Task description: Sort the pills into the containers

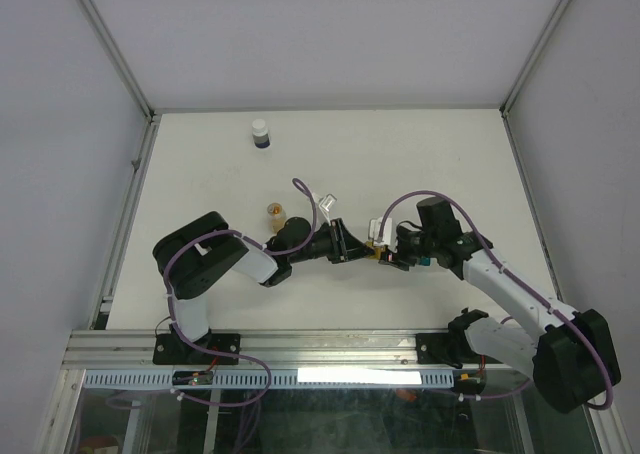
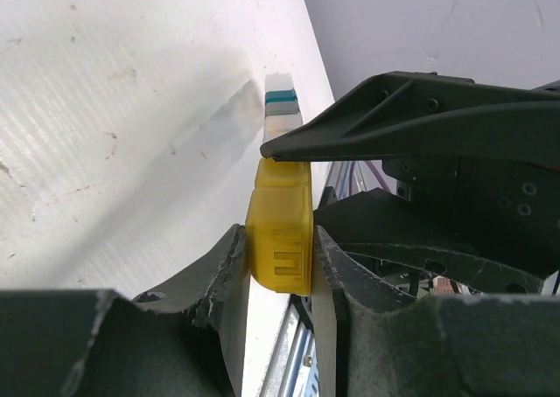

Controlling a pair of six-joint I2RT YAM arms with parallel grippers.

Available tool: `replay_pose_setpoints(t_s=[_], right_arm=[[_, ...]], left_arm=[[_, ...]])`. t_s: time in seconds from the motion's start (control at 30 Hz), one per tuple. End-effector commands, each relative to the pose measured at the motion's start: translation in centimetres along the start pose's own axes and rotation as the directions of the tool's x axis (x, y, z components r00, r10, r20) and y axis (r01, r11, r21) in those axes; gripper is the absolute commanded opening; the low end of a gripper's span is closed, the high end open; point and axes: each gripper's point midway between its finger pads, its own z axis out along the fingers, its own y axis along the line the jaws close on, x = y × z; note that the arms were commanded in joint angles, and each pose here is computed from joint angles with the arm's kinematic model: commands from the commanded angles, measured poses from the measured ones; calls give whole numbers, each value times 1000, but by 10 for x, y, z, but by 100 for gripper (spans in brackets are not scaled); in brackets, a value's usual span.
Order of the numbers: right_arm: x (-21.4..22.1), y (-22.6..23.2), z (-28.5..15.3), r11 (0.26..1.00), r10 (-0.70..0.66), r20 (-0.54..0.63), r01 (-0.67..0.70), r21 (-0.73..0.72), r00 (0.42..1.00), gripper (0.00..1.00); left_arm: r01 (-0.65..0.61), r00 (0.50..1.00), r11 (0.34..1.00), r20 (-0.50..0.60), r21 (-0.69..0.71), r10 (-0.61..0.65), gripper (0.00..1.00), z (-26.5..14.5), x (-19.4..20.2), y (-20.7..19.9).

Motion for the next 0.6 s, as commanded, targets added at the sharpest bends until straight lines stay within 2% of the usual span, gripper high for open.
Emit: replay_pose_setpoints(t_s=[0.0,0.2,0.23,0.33,0.37,0.57], right_arm=[[-32,-21,-16,998,-32,105,26,65,994,39],[-35,-16,-18,999,-15,130,11,30,991,33],[-35,-16,-18,999,-14,128,10,32,992,35],[-30,-19,-15,999,-17,119,11,50,993,53],[-30,-18,-14,999,-18,119,12,50,993,56],[-29,-17,-8,999,-32,115,27,47,993,57]], left_arm=[[-18,1000,999,-13,39,19,0,-1,3,-8],[-22,1000,999,-19,35,22,0,-1,3,-7],[-21,1000,999,-20,36,22,0,-2,3,-7],[-12,1000,998,-26,54,14,0,-2,4,-10],[-4,1000,998,-28,63,6,0,-2,4,-12],[33,999,994,-44,103,-29,0,-2,6,-17]])
